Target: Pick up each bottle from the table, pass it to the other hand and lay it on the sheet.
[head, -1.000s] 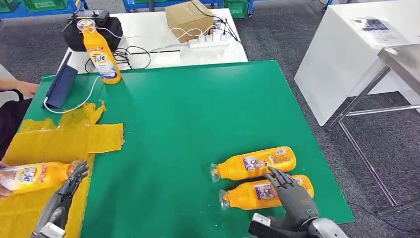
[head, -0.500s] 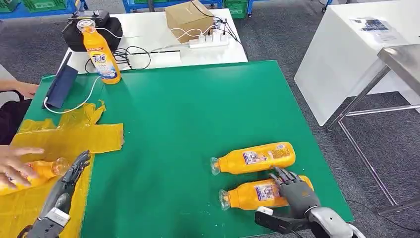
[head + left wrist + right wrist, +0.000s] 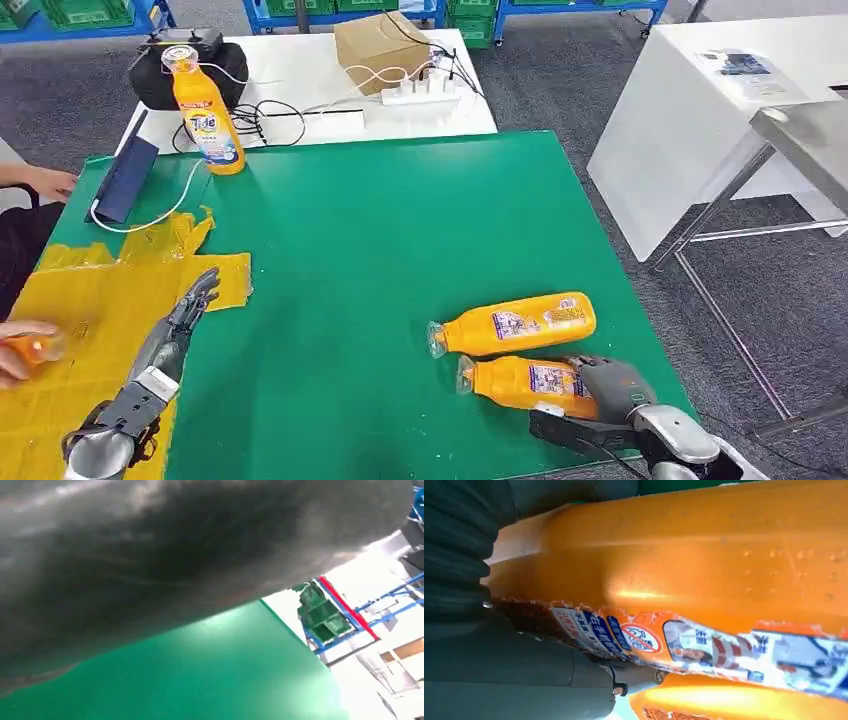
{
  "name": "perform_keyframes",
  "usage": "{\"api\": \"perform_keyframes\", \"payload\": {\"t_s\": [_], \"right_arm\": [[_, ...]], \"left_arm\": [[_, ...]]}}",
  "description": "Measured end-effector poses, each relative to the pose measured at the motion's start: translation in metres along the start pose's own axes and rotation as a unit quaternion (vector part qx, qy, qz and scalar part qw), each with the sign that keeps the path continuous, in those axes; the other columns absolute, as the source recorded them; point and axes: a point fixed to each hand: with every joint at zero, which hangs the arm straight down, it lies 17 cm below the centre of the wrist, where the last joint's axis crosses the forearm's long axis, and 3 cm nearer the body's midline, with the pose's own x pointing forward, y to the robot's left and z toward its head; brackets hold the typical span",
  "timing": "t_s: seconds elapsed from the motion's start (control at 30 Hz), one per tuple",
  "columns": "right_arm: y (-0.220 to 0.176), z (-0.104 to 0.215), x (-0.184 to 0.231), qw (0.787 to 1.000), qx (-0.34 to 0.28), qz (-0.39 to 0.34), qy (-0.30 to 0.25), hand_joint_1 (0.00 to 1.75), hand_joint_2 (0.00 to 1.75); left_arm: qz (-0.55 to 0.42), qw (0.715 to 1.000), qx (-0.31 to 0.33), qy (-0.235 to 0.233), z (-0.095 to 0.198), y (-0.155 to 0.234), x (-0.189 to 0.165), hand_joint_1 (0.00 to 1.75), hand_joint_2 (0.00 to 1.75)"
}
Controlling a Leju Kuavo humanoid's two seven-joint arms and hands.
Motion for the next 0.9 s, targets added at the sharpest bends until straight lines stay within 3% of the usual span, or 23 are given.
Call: {"api": "perform_keyframes", "payload": {"t_s": [0.13,0.4,0.5,0.57,0.6,0.67,0.73,0.9], "right_arm": [[-0.008,-0.011,0.025,0.992,0.007,-0.11,-0.058,1.75,1.75],[-0.013,-0.017,0.029,0.988,0.005,-0.138,-0.065,1.75,1.75],[-0.042,-0.012,0.069,0.957,-0.037,-0.24,-0.158,1.75,1.75],[-0.067,0.005,0.114,0.91,-0.075,-0.332,-0.236,1.75,1.75],[-0.082,0.018,0.139,0.882,-0.092,-0.375,-0.272,1.75,1.75],[-0.105,0.041,0.179,0.841,-0.112,-0.422,-0.319,1.75,1.75],[-0.129,0.058,0.203,0.815,-0.134,-0.443,-0.348,1.75,1.75],[-0.155,0.084,0.254,0.777,-0.15,-0.467,-0.393,1.75,1.75]], "left_arm": [[0.012,1.0,0.001,0.008,0.015,0.0,-0.002,0.0,0.0],[0.01,1.0,-0.005,0.013,0.025,-0.002,-0.003,0.0,0.0],[0.027,1.0,0.001,0.015,0.035,0.0,-0.002,0.0,0.0],[0.068,0.998,0.002,0.017,0.049,-0.002,0.005,0.0,0.0],[0.103,0.995,0.002,0.018,0.054,-0.006,0.012,0.0,1.75],[0.167,0.986,0.008,0.008,0.054,-0.012,0.03,0.0,1.75],[0.212,0.977,0.022,-0.006,0.046,-0.012,0.049,0.0,1.75],[0.271,0.96,0.035,-0.06,0.017,-0.02,0.103,0.0,1.75]]}}
